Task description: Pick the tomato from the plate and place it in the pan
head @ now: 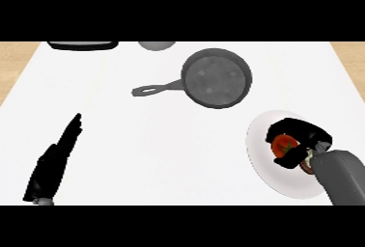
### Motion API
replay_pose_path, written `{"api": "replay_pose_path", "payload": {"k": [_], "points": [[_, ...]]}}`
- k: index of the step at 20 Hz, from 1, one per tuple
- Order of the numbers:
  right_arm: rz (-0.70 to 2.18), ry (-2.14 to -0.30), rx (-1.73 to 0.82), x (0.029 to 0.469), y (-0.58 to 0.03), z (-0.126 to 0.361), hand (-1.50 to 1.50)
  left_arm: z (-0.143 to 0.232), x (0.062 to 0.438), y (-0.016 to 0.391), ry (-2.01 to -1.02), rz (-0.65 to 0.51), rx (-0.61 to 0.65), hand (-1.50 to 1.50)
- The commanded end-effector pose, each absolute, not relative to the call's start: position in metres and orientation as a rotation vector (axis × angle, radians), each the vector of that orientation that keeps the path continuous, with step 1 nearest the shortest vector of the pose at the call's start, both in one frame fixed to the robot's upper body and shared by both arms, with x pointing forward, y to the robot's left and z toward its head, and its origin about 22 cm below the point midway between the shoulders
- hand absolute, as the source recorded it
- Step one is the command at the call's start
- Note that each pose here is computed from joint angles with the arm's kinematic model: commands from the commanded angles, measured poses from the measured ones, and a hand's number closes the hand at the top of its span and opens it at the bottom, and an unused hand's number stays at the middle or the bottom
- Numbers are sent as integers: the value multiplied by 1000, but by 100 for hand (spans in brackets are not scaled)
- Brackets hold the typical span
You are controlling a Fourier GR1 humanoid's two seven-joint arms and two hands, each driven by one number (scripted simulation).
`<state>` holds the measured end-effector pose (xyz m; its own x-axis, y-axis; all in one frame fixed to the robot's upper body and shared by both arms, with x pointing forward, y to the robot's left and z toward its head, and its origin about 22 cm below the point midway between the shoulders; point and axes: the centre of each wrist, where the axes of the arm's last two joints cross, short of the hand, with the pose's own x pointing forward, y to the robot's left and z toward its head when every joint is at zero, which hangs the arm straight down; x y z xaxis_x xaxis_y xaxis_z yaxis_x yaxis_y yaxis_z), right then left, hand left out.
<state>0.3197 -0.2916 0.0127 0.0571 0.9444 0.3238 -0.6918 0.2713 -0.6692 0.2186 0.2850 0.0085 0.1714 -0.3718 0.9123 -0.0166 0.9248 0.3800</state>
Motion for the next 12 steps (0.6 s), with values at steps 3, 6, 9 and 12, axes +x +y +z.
{"api": "replay_pose_path", "payload": {"k": [3, 6, 9, 12], "points": [[1247, -825, -279, 321, -279, 3, 150, 25, 234, 288, -1382, -269, 328, 0], [1070, -729, -374, 308, -280, -5, 150, -5, 221, 288, -1379, -243, 347, 0], [696, -500, -546, 289, -300, -39, 150, 5, 215, 298, -1352, -213, 380, 0], [438, -369, -641, 276, -302, -50, 150, 2, 209, 302, -1334, -198, 394, 0]]}}
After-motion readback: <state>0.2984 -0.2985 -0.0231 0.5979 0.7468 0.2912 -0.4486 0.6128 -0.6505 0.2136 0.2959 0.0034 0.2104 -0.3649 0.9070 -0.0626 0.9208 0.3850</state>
